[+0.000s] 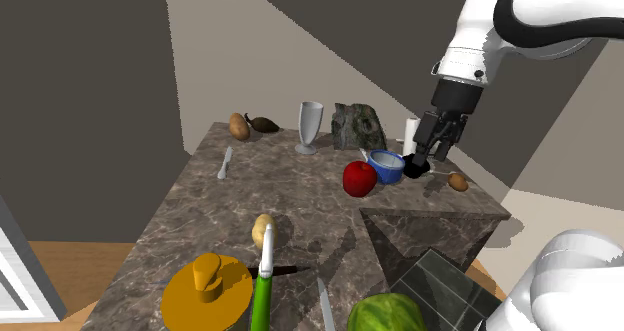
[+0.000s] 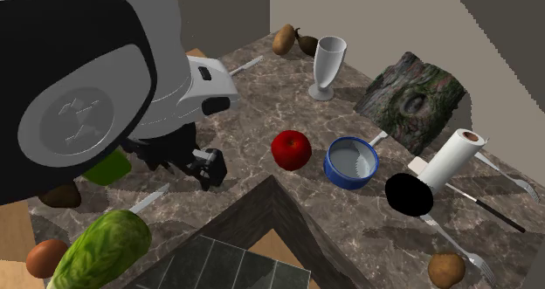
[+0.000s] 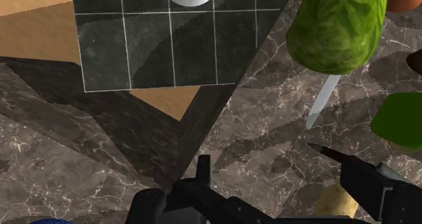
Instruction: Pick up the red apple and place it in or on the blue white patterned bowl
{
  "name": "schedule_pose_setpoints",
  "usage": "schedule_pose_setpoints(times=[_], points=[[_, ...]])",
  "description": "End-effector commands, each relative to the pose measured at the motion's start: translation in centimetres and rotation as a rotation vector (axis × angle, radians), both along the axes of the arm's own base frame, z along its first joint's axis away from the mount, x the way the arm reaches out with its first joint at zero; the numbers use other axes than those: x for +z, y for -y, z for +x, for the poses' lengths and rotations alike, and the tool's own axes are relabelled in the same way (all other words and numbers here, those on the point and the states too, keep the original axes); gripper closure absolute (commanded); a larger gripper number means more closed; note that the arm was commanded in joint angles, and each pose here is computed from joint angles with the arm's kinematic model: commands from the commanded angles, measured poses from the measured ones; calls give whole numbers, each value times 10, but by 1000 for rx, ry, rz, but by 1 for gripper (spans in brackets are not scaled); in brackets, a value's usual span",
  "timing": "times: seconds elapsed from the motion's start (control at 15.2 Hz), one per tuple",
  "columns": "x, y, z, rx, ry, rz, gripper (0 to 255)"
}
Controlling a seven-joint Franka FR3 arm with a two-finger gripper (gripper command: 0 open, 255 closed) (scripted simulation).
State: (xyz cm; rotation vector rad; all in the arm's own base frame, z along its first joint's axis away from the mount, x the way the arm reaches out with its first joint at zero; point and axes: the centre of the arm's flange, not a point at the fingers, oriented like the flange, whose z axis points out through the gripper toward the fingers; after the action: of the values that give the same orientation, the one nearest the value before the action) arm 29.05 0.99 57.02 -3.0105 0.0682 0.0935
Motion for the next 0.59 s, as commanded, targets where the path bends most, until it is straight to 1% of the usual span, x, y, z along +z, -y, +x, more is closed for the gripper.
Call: schedule_pose_setpoints(times=[0.0, 0.53], points=[[0, 0, 0, 0, 0, 0, 0], [-64, 28, 46, -65, 166, -84, 0]])
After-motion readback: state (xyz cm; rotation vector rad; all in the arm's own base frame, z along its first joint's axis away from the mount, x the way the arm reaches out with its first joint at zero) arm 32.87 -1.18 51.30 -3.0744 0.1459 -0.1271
